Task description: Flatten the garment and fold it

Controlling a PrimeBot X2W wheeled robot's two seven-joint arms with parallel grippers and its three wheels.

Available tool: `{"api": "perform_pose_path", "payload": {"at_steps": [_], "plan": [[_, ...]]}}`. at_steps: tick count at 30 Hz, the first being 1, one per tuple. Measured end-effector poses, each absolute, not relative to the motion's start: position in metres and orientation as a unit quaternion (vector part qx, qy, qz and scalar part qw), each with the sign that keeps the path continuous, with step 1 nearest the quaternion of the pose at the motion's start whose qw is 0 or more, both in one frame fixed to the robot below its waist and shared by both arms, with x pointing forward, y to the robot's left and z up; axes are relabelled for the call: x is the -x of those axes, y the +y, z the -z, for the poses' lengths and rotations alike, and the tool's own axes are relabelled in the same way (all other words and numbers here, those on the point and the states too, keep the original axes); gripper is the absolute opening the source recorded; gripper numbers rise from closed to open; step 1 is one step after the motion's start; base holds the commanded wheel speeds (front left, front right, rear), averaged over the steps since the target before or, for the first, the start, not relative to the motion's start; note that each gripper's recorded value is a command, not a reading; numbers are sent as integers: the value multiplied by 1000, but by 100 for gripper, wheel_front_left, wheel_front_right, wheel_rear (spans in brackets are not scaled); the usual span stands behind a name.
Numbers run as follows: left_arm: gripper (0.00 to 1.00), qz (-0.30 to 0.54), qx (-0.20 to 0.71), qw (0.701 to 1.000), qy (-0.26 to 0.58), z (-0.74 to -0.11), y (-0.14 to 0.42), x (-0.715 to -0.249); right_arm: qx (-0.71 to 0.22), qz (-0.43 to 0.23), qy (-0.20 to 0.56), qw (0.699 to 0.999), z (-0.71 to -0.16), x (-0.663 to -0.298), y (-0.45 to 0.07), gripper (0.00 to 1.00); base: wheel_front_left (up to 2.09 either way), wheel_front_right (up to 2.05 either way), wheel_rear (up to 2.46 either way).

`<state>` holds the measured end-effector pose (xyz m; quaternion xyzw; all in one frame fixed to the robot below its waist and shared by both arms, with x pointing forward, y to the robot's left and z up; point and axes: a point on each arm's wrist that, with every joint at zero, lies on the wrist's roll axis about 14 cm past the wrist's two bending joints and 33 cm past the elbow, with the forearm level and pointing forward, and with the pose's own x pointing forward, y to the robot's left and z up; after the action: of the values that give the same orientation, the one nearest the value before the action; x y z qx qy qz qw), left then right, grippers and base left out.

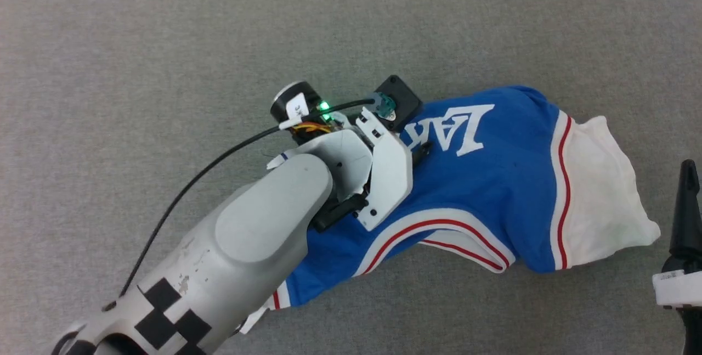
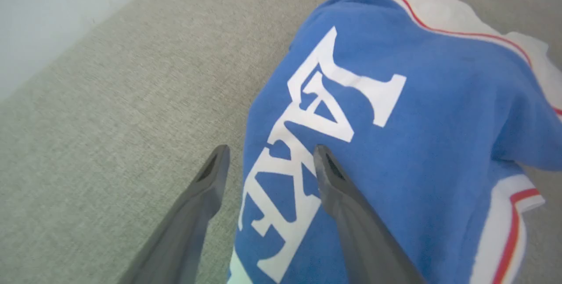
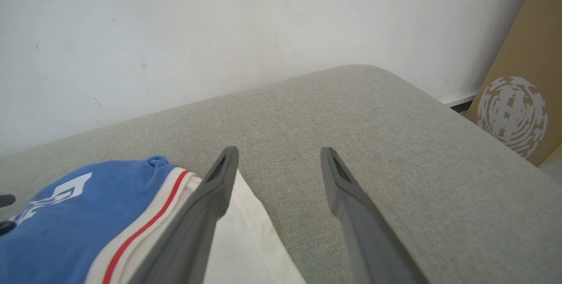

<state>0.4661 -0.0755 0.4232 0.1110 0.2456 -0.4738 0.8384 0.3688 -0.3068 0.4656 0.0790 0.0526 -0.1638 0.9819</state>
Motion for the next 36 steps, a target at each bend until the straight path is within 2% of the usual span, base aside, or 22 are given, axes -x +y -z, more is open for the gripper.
{"api": "perform_pose_path", "payload": {"at_steps": [6,7,8,11,14,17,21,25,28,31,32,33,34,35,36], "plan": [[100,486,-123,806,314,-389,-73,-455,-82,167,59,981,-461,-369,-308,100,0,0,0],[95,488,-122,803,320,-388,-74,-454,-82,168,59,981,-461,-368,-308,100,0,0,0],[0,491,-120,800,323,-387,-75,-452,-82,169,59,980,-461,-368,-309,100,0,0,0],[0,499,-120,796,321,-388,-77,-447,-84,171,58,980,-462,-366,-310,100,0,0,0],[0,496,-117,810,290,-396,-74,-453,-86,170,54,980,-464,-365,-309,100,0,0,0],[0,461,-116,848,234,-416,-64,-476,-89,167,47,981,-469,-364,-308,100,0,0,0],[0,391,-126,906,105,-477,-47,-521,-92,162,36,982,-476,-364,-305,100,0,0,0],[0,333,-171,927,9,-521,-25,-544,-96,153,33,983,-480,-365,-300,100,0,0,0],[0,320,-186,929,15,-513,-16,-540,-99,144,34,984,-480,-367,-295,100,0,0,0],[0,345,-184,917,82,-471,-19,-517,-101,136,36,985,-479,-371,-290,100,0,0,0],[8,355,-173,913,105,-456,-22,-506,-101,135,38,985,-478,-371,-289,100,0,0,0],[25,366,-162,907,129,-443,-27,-495,-101,134,39,985,-477,-372,-288,100,0,0,0],[34,379,-148,901,150,-432,-33,-482,-101,133,40,985,-476,-373,-288,100,0,0,0],[39,389,-129,896,169,-424,-40,-471,-101,132,44,985,-475,-373,-287,100,0,0,0],[39,397,-108,892,187,-418,-46,-462,-101,132,46,985,-474,-374,-287,100,0,0,0]]}}
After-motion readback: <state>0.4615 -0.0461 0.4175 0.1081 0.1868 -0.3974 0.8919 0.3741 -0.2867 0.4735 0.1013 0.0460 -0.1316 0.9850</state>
